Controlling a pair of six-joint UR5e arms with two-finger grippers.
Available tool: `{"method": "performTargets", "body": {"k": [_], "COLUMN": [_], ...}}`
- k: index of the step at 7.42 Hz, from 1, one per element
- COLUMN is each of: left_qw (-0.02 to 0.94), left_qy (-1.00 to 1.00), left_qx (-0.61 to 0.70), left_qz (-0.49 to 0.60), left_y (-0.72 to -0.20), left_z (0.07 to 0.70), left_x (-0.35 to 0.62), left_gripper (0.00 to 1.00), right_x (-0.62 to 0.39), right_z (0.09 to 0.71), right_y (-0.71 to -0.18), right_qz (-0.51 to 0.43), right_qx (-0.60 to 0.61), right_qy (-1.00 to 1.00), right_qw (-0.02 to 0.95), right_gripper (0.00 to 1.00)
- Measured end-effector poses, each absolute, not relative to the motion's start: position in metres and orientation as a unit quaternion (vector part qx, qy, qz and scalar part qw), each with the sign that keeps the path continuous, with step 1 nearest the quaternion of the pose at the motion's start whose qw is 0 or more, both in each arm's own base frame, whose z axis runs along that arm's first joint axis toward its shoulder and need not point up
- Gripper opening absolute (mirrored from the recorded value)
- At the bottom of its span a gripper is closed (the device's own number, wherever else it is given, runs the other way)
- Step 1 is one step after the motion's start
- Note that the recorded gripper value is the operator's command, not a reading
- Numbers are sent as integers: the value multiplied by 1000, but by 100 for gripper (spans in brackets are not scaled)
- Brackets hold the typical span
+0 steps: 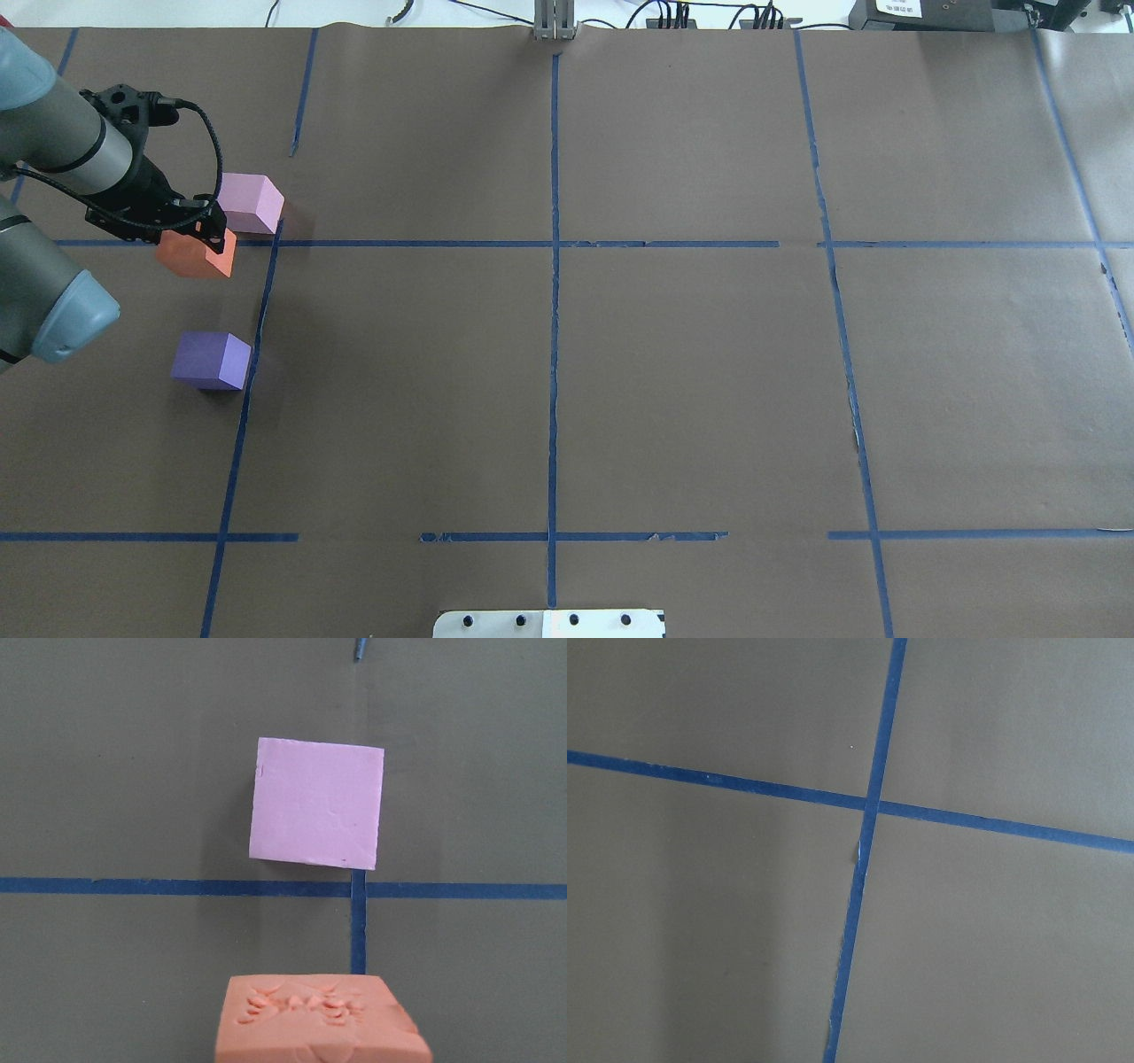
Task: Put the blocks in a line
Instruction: 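Carry the orange cube with the left gripper to just below the pink cube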
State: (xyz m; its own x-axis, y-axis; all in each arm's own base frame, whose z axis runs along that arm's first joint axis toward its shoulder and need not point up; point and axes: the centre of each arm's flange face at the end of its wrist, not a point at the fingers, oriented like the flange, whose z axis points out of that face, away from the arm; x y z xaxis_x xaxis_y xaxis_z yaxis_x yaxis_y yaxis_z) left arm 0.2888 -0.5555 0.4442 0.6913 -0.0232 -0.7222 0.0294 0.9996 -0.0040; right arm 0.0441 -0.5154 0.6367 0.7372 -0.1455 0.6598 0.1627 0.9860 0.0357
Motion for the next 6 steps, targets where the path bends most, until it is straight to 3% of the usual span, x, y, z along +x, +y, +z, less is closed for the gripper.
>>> {"method": "performTargets", "body": {"k": [6], "left_qw": [914], "left_qy": [405], "left_qx": [-9], "left_qz": [15], "left_y": [-551], "left_z": [474], "left_x": [330], "left_gripper": [4], "right_x": [44], "right_z": [637], "right_y": [-515], "right_qz": [-83], "right_qx": [-12], "right_qy": [-353], "right_qw": [932], "right_gripper": [100]}}
